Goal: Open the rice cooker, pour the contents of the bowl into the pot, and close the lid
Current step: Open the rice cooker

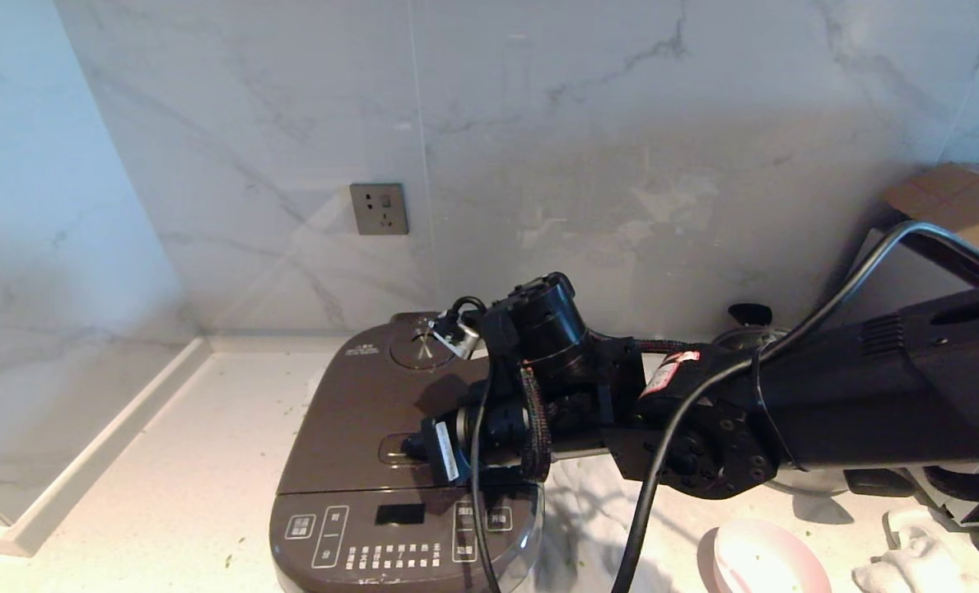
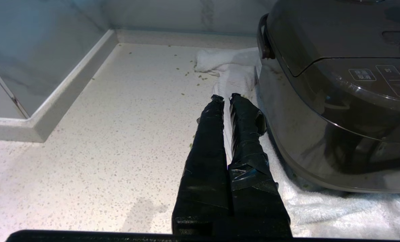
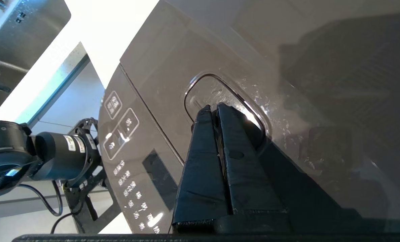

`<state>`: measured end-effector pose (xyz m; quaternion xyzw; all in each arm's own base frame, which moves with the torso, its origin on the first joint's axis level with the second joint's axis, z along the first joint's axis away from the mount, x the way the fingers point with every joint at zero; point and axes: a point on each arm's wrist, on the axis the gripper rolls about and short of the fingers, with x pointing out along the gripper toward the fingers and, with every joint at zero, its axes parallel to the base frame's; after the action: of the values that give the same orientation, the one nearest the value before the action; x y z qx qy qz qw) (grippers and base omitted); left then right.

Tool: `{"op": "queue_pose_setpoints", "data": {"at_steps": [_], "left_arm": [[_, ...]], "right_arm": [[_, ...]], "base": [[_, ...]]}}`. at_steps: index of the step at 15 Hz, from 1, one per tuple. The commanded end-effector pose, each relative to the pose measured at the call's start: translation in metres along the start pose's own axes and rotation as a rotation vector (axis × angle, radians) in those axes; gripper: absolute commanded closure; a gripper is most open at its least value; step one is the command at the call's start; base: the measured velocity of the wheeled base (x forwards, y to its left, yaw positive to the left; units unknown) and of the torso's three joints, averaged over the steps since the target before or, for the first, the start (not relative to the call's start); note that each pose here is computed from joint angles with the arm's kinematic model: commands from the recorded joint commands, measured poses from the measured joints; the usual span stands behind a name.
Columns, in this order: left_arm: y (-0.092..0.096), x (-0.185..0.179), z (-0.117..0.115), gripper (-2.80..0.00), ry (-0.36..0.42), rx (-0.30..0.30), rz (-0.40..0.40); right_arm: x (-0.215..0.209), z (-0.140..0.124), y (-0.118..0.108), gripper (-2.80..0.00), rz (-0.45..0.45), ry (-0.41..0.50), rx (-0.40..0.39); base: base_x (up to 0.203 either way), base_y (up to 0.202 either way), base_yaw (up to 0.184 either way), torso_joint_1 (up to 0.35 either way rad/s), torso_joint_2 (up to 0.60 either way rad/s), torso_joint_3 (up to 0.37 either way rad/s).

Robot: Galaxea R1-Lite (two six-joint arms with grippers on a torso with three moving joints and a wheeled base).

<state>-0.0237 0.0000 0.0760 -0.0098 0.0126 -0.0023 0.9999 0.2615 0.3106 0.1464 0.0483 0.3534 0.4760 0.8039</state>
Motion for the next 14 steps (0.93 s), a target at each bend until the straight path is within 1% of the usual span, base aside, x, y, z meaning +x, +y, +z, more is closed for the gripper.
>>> {"op": "queue_pose_setpoints", "data": {"at_steps": [1, 5, 8, 11, 14], "left_arm": [[0.0, 0.0, 0.0, 0.0, -0.001, 0.0, 0.0], [0.0, 0.0, 0.0, 0.0, -0.001, 0.0, 0.0], [0.0, 0.0, 0.0, 0.0, -0.001, 0.0, 0.0], [0.0, 0.0, 0.0, 0.0, -0.001, 0.0, 0.001], [0.0, 0.0, 0.0, 0.0, -0.001, 0.0, 0.002]], "right_arm": [[0.002, -0.004, -0.002, 0.0, -0.006, 0.016, 0.007], [0.001, -0.003, -0.003, 0.0, -0.008, 0.009, 0.008], [-0.013, 0.011, 0.003, 0.0, 0.001, -0.056, -0.011], [-0.035, 0.026, 0.015, 0.0, 0.02, -0.124, -0.034], [-0.053, 0.035, 0.024, 0.0, 0.035, -0.171, -0.05]], "base": [[0.0, 0.0, 0.0, 0.0, 0.0, 0.0], [0.0, 0.0, 0.0, 0.0, 0.0, 0.0], [0.0, 0.0, 0.0, 0.0, 0.0, 0.0], [0.0, 0.0, 0.0, 0.0, 0.0, 0.0], [0.0, 0.0, 0.0, 0.0, 0.0, 0.0]]}}
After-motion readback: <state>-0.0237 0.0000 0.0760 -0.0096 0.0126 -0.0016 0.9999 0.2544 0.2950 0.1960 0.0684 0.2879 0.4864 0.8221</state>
